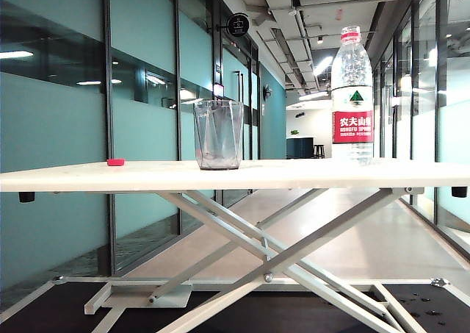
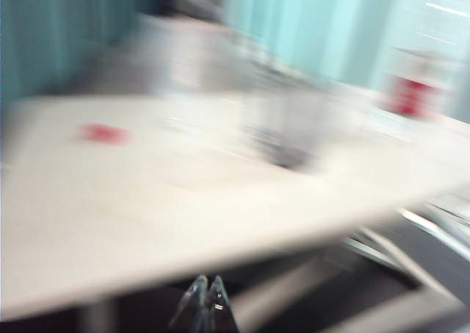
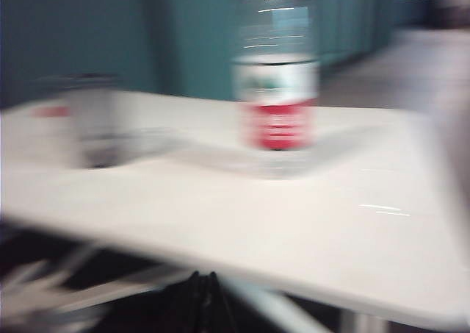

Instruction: Pick up the mineral water bottle on the table and pour water into the mug until it's half full.

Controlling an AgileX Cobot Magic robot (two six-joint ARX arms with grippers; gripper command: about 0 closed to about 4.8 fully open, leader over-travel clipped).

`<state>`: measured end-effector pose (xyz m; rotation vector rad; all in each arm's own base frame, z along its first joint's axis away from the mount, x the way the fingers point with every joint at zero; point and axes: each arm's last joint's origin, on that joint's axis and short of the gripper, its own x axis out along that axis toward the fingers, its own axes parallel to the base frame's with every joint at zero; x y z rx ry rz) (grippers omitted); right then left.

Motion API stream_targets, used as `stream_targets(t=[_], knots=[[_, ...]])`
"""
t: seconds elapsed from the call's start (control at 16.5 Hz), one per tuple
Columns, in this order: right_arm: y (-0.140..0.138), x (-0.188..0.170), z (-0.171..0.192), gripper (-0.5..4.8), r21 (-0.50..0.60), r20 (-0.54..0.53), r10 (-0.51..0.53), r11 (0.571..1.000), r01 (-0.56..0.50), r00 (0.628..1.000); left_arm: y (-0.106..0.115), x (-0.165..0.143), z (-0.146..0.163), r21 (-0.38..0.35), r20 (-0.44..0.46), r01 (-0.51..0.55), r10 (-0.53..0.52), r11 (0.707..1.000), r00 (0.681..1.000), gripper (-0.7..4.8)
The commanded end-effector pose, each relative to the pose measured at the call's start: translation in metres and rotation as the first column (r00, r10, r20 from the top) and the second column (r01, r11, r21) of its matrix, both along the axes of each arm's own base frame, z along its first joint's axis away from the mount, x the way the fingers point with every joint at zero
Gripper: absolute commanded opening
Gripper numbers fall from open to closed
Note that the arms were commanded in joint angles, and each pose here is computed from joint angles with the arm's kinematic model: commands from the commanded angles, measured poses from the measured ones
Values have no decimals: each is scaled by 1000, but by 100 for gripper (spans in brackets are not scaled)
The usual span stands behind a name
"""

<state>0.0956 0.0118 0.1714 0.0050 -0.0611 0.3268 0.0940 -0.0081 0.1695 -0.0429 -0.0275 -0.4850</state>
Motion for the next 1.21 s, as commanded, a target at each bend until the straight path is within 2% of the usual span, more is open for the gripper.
stream_targets(t=[0.06,0.18,0.24,0.3,0.36,0.49,0.55,0.61,0.73,0.85,1.09,1.21], knots=[[3,-1,-1,-5,10,-8,110,994,-110,994,-3,-2,1,3,1,109,-109,994,994,-5],[3,-1,1,2,58,-10,110,992,-110,994,-3,-2,1,3,0,108,-108,994,994,-5],[3,-1,1,31,59,-4,97,994,-97,995,-3,-2,1,3,0,108,-108,994,994,-5],[2,-1,3,147,60,14,74,995,-75,997,-3,-2,1,3,0,108,-108,994,994,-5],[2,-1,6,236,70,33,55,996,-57,998,-3,-2,1,3,0,108,-108,994,994,-5],[1,-2,12,249,160,20,35,986,-38,999,-3,-2,1,3,1,108,-108,994,994,-5],[1,-2,18,268,157,12,38,987,-39,999,-3,-2,1,3,1,108,-108,994,994,-5],[1,-1,26,327,136,17,34,990,-36,999,-3,-2,1,3,1,108,-108,994,994,-5],[1,4,41,382,89,42,14,996,-18,999,-3,-2,1,3,0,109,-109,994,994,-5],[1,16,54,479,82,69,0,997,-6,998,-3,-2,1,3,1,109,-109,994,994,-5],[3,58,67,479,81,54,13,997,-18,998,-3,-2,1,2,1,110,-110,994,994,-5],[4,94,70,479,78,23,33,996,-35,999,-3,-2,1,2,1,109,-109,994,994,-5]])
